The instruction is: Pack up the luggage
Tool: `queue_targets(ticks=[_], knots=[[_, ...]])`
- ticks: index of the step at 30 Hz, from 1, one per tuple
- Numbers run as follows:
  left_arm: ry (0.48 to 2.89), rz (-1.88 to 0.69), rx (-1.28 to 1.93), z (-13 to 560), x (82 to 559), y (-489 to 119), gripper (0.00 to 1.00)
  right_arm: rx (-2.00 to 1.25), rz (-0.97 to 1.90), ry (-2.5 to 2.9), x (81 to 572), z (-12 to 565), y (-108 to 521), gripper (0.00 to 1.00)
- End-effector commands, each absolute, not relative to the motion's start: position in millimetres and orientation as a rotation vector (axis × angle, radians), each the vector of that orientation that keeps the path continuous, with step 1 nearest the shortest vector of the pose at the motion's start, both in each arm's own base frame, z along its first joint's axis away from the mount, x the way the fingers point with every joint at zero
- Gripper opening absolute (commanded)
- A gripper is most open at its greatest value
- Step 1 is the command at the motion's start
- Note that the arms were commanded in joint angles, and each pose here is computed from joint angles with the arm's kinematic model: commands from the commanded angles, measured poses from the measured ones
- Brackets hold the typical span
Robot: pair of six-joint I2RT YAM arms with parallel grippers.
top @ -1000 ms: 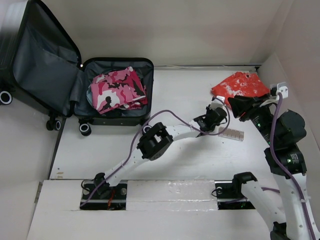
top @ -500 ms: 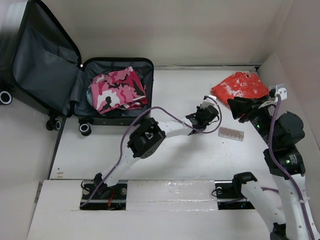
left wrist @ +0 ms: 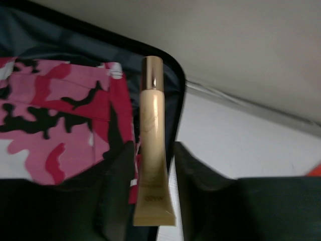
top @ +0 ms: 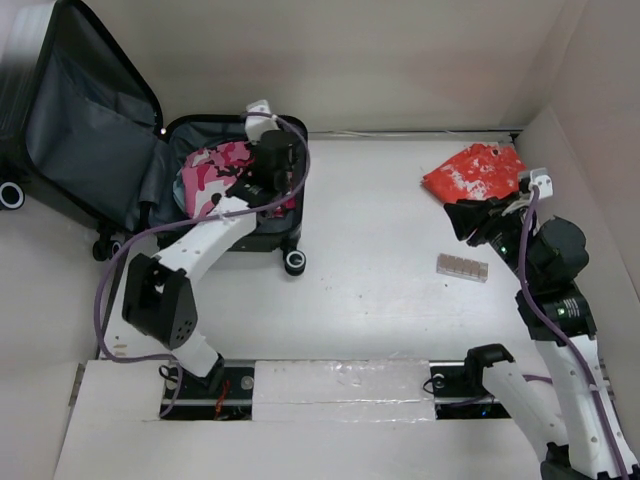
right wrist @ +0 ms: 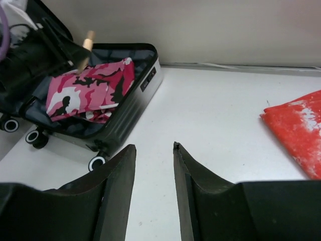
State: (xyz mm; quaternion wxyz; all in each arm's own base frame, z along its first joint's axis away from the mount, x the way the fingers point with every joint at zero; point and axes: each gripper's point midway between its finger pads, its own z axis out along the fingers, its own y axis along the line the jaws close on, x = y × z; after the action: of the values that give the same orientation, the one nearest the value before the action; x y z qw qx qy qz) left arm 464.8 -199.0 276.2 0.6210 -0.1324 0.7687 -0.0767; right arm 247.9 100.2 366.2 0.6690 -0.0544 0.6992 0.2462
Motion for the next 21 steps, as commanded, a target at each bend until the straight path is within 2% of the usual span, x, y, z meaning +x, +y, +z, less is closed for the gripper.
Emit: queue_targets(ticks=[1,2,3,6,8,11,16,21], knots=[[1.83,-0.092,-0.345,238.9,455.8,-172.8,0.37,-0.171,0.569,1.493,248.9,385.4,105.7,0.42],[1.839,-0.09,-0.368,235.7,455.8,-168.4,0.54,-0.171,0.569,1.493,248.9,385.4,105.7,0.42],[1.85,-0.077,-0.378,229.9,453.8,-165.9,0.77,-0.171,0.569,1.493,248.9,385.4,105.7,0.42],[1.865,-0.139,-0.358,226.4,450.2,-186.0,0.88,-0.162,0.563,1.502,249.5,383.3,104.3,0.42],[1.861,-0.158,-0.294,226.7,441.1,-207.9,0.86,-0.151,0.554,1.511,250.4,381.1,102.4,0.42],[1.85,-0.272,-0.121,242.8,413.6,-282.9,0.82,-0.142,0.531,1.498,249.7,388.6,98.3,0.42],[1.919,-0.528,0.305,200.7,348.0,-430.8,0.8,-0.115,0.476,1.489,243.7,405.0,87.4,0.42],[1.847,-0.728,0.788,159.2,294.9,-523.3,0.81,-0.064,0.396,1.435,232.4,438.9,69.4,0.43]])
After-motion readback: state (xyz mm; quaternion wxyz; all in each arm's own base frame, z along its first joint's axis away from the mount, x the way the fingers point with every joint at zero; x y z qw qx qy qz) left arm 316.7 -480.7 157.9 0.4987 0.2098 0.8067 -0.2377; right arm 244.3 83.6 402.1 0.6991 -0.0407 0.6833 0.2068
